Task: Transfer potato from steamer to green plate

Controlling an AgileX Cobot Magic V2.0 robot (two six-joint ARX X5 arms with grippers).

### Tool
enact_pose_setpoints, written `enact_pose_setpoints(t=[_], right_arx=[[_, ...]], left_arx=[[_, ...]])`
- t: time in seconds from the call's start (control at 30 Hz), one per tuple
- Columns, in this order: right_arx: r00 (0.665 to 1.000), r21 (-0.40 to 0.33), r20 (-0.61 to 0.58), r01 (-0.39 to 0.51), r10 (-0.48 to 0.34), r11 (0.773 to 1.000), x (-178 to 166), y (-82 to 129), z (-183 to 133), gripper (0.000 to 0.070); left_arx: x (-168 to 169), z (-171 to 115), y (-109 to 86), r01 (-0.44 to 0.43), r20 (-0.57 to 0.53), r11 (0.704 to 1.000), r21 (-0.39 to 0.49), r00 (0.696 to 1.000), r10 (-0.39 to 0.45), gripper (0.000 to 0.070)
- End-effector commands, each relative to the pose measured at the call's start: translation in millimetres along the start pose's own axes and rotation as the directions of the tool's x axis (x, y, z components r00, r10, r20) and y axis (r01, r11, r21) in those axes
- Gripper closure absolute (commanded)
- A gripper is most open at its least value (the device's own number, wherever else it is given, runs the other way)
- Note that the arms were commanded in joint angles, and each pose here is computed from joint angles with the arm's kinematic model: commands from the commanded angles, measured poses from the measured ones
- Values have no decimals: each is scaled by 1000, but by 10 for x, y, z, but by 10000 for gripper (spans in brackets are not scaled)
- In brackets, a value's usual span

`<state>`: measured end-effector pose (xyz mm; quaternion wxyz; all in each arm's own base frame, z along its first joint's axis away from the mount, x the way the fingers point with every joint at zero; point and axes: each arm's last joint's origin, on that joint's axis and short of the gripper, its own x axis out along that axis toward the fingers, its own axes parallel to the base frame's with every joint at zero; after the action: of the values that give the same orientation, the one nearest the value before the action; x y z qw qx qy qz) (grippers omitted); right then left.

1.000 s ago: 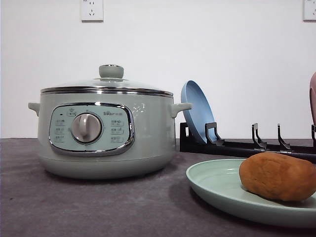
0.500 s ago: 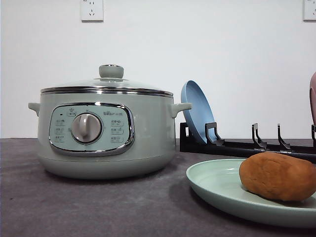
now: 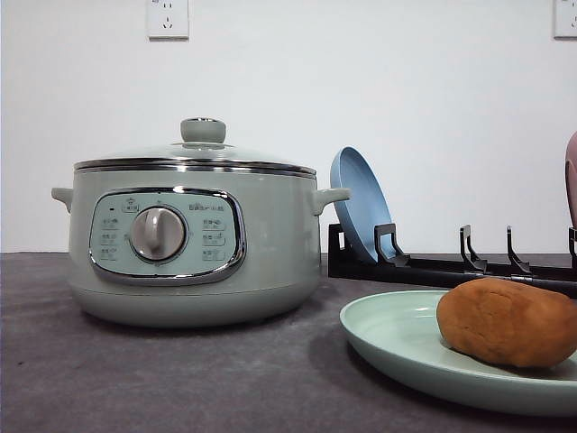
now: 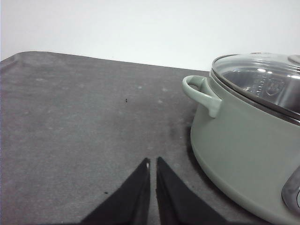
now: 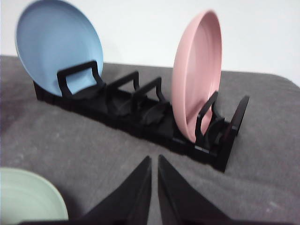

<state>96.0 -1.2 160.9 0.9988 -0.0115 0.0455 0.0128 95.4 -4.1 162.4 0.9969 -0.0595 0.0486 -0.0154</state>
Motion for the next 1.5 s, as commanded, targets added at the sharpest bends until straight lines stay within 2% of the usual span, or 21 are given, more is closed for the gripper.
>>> enact_pose_setpoints(t=[0.0, 0.47, 1.47], right_arx=[[1000, -10, -8, 3, -3, 1000, 10, -1, -40, 687], [997, -7, -75, 1, -1, 1000, 8, 0, -106, 687], [998, -7, -68, 0, -1, 1000, 9, 0, -99, 687]], left_arx=[[17, -55, 9, -5, -6, 1000, 0, 1000, 5, 683], [17, -55, 9, -5, -6, 1000, 0, 1000, 5, 683], [17, -55, 9, -5, -6, 1000, 0, 1000, 5, 683]])
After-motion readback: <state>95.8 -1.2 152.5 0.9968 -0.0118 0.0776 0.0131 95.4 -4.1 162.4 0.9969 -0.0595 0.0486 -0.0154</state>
